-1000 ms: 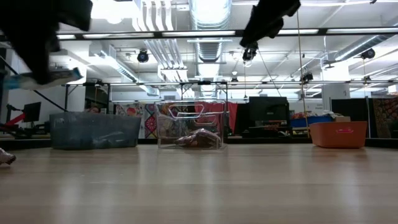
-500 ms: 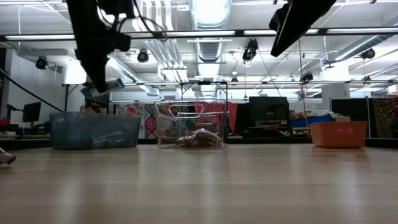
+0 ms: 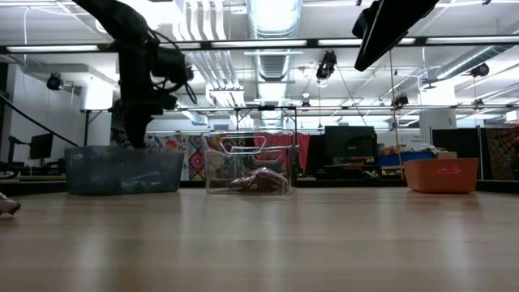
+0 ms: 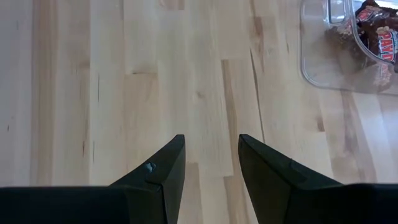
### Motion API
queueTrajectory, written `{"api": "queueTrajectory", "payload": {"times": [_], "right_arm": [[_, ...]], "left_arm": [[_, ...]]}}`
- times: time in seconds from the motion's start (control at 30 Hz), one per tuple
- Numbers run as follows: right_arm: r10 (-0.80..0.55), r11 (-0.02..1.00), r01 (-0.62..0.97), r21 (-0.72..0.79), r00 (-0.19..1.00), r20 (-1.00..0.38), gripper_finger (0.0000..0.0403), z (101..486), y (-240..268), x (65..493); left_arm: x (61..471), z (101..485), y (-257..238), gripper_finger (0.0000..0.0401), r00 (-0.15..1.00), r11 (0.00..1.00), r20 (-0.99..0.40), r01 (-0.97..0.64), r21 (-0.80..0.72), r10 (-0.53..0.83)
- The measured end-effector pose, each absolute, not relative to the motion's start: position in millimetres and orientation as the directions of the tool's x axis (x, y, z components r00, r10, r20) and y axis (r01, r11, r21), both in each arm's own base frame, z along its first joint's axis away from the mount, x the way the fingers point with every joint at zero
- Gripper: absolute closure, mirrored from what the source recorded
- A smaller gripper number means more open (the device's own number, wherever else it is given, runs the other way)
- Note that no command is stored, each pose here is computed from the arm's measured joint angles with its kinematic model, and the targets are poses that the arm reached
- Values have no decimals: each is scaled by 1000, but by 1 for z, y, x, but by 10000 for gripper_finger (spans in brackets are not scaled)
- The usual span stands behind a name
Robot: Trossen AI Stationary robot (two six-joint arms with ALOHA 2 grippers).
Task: Sort candy
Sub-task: Put the blue chocolate into the black bin
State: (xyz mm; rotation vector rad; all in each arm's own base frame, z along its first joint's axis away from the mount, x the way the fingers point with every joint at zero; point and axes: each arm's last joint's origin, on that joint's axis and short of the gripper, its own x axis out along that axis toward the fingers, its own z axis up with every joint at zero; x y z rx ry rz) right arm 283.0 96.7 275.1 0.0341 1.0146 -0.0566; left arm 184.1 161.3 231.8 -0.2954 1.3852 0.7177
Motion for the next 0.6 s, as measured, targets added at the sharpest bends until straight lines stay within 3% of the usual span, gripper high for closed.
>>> {"api": "queueTrajectory", "payload": {"times": [0.23,0.6], "right_arm": [[-31,998,65,4,527,-850,261,275,97,283],[-32,998,66,3,527,-849,261,275,97,283]], "left_arm": [[192,206,172,388,-28,794,-982,-585,167,186],[202,185,174,387,-6,775,-999,-631,35,40]]}}
